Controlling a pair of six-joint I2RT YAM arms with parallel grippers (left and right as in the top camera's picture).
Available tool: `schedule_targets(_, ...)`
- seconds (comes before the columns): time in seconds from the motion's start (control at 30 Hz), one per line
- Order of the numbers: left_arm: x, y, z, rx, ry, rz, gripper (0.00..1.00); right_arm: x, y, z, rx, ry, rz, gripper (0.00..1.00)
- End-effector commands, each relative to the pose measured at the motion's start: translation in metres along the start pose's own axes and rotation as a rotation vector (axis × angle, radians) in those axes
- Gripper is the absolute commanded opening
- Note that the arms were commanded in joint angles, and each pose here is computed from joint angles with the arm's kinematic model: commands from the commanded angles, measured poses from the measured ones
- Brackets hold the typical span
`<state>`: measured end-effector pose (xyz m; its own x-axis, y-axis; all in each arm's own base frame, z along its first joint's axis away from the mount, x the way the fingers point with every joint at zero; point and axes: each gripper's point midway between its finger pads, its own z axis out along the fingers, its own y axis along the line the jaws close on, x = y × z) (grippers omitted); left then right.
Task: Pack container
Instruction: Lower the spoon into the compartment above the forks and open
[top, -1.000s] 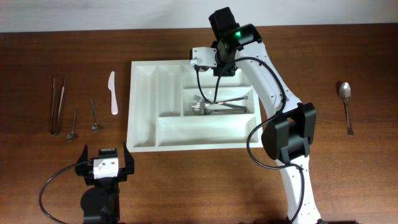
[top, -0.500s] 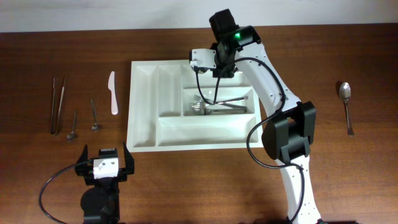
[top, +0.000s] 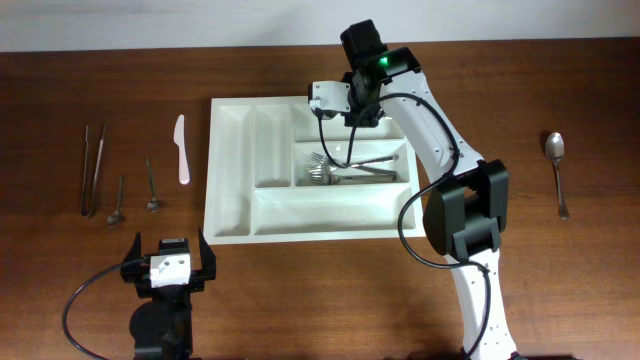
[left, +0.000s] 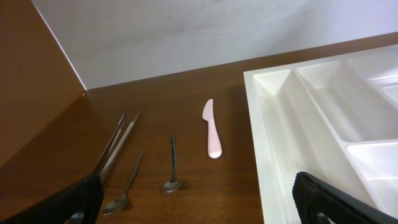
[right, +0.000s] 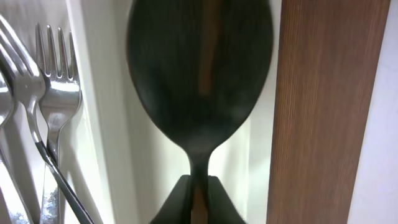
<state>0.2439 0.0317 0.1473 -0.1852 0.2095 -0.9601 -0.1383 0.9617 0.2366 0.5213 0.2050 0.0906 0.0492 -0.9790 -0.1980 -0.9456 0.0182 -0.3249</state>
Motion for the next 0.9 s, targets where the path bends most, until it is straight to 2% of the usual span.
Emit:
schedule_targets(0.0,0.0,-0.003,0.0,0.013,-0.009,0.008,0.99,0.002,0.004,0.008,-0.023,-0.012,0.005,0.11)
schedule_targets(0.4,0.0,-0.003,0.0,0.013,-0.009,0.008,0.99,0.002,0.003,0.01,-0.017,-0.014,0.006,0.13)
schedule_targets(0.5,0.0,-0.003,0.0,0.013,-0.009,0.008,0.99,0.0,-0.001,0.006,-0.001,-0.018,0.02,0.54)
schedule_targets(0.6,0.0,-0.003,0.0,0.013,-0.009,0.008,0.99,0.003,-0.012,-0.004,0.043,-0.011,0.069,0.75)
schedule_targets(0.63,0.0,-0.003,0.0,0.013,-0.009,0.008,0.99,0.008,-0.017,-0.011,0.065,0.011,0.085,0.96)
schedule_targets(0.67,0.0,-0.003,0.0,0.013,-0.009,0.008,0.99,0.015,-0.021,-0.017,0.088,0.038,0.099,0.99)
schedule_targets(0.87,0.0,-0.003,0.0,0.013,-0.009,0.008,0.99,0.073,-0.036,-0.058,0.179,0.238,0.209,0.99)
